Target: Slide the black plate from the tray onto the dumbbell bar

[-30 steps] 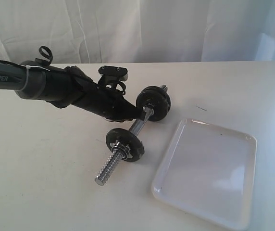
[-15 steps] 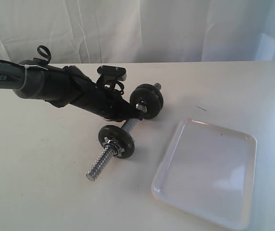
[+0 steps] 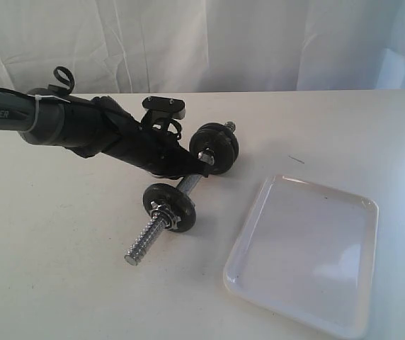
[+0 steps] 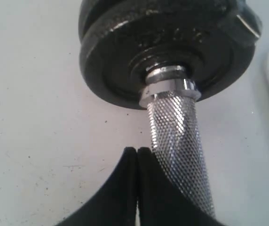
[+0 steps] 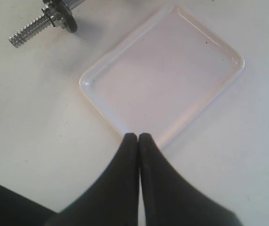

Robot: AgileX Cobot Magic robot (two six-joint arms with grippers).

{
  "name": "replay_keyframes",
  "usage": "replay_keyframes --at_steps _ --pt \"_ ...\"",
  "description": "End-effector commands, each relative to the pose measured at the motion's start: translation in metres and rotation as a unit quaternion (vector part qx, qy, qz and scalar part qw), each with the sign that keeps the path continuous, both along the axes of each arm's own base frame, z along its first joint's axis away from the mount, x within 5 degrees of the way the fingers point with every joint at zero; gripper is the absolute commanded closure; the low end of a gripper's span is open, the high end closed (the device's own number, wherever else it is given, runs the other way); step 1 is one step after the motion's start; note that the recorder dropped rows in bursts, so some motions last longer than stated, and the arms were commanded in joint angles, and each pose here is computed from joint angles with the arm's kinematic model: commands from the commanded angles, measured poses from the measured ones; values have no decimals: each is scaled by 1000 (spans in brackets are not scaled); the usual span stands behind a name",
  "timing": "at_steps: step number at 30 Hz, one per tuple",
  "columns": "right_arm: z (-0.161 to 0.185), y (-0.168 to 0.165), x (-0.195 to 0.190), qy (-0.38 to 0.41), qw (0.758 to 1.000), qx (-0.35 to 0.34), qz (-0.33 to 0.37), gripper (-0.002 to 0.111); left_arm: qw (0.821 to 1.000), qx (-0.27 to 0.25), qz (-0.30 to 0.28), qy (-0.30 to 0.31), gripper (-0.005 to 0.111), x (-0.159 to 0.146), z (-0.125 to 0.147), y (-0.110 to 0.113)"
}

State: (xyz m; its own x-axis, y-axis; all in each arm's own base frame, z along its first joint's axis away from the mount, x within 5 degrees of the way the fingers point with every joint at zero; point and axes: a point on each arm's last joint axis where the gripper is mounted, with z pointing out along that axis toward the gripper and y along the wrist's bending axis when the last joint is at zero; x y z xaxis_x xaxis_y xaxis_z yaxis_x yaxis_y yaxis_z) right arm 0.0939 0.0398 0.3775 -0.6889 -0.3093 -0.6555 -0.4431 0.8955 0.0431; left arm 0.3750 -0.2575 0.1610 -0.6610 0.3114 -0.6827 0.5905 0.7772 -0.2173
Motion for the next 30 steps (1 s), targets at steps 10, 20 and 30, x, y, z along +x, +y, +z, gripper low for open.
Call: replay_keyframes --at_steps 10,20,30 --pt "0 -1 -1 -5 1000 -4 2 108 1000 2 -3 1 107 -1 1 1" --pt "0 -1 -1 -5 1000 -4 2 108 1000 0 16 19 107 11 0 25" --pt "0 -1 -1 -5 1000 -4 2 108 1000 21 17 -9 107 16 1 31"
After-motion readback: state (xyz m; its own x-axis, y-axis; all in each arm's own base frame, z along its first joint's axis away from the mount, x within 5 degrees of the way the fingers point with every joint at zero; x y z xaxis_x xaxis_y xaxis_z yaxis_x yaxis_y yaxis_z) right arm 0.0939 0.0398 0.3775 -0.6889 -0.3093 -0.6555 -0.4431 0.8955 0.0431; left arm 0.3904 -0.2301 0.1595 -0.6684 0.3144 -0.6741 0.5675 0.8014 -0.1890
